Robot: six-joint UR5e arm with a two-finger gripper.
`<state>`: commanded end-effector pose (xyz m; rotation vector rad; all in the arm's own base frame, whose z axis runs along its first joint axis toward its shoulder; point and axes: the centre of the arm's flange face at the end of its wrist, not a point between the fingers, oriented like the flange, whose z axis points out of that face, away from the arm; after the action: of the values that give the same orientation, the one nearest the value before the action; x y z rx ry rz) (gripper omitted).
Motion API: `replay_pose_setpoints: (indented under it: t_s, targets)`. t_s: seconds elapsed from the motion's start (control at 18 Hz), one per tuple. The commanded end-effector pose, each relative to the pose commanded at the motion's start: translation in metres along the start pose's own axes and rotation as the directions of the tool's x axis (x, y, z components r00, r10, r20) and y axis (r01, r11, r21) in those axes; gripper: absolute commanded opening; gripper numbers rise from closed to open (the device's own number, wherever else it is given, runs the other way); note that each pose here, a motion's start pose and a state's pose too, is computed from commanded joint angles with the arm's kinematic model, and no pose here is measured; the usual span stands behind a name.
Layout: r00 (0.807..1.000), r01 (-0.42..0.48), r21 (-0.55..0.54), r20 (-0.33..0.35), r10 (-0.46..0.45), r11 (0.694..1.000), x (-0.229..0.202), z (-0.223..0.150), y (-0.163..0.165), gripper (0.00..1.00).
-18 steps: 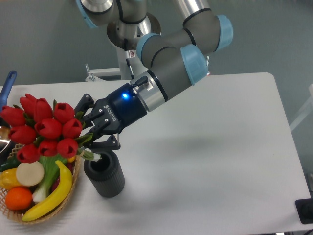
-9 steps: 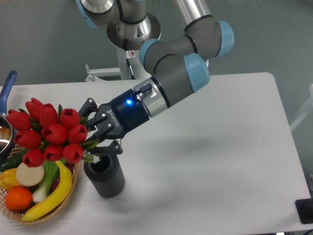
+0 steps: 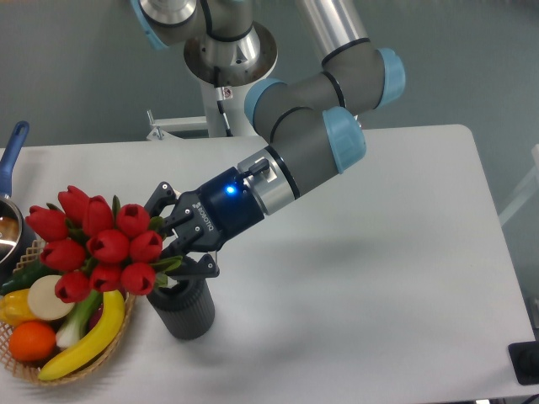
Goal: Insert the flowers into the vase
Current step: 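Lower the tulip stems down into the grey vase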
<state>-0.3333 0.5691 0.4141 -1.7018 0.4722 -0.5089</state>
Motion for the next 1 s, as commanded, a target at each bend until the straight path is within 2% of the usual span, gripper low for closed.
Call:
replay_pose_setpoints:
  t_s: [1.0]
  targets:
    - [0.995,0.097,-0.005,0.013,-0.097,0.995,0.007,-0.01,0.049,0.34]
